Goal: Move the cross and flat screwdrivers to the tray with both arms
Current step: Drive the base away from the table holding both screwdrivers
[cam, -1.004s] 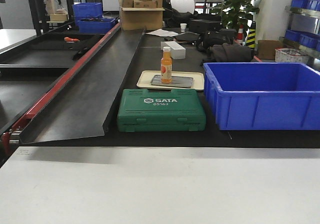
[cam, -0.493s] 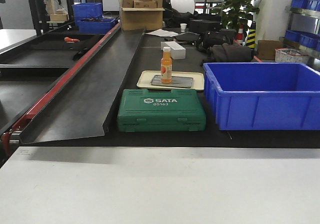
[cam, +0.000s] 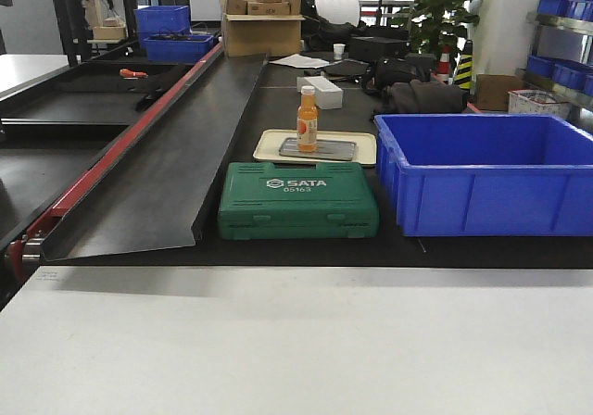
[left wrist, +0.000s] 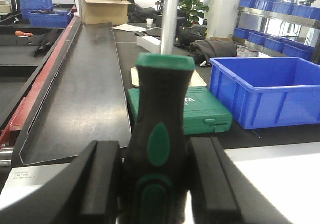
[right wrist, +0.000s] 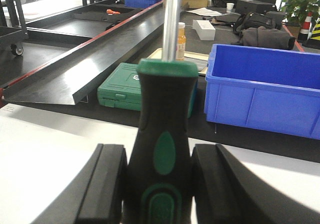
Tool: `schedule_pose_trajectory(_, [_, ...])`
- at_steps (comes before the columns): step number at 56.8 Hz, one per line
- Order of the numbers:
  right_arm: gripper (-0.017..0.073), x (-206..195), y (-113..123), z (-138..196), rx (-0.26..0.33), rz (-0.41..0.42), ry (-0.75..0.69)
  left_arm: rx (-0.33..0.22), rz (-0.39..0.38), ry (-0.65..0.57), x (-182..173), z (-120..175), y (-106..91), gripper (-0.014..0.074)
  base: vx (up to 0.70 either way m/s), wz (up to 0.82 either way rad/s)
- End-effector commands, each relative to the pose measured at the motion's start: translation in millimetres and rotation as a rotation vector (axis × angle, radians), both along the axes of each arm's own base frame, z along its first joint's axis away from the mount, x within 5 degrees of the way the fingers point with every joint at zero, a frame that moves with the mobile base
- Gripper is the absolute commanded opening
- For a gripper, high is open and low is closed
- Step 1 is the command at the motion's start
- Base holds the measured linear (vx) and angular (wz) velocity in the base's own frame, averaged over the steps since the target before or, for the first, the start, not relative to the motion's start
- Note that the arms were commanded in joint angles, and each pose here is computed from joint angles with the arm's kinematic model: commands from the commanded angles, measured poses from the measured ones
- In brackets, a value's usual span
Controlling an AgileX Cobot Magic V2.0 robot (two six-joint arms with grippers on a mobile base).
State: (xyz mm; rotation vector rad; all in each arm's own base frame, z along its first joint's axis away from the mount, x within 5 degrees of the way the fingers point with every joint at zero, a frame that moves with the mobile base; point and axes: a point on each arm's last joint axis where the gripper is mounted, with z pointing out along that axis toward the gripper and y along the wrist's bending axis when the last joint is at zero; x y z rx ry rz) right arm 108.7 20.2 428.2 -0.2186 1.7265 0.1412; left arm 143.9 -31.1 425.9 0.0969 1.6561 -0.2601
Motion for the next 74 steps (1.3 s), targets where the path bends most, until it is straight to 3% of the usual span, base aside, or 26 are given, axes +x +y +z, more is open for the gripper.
schedule_pose_trajectory(1, [-0.0008,-0.2,-1.7,16.6,0.025,-0.022,-0.108,-0.040,0.005,-0.118,-2.1,16.7,0.6,0.0003,-0.11,-0.01])
schedule_pose_trajectory(40, [-0.0008,8.4,-1.5,13.6,0.024,-0.022,-0.081,-0.040,0.005,-0.118,-1.9,16.6,0.5,0.0003,-0.21,-0.19])
schedule_pose_trajectory(74, [-0.0008,8.4,-1.5,13.6,0.024,-0.022,-0.081,-0.040,0.005,-0.120,-2.7,16.9,0.7,0.0003,-0.16,-0.49])
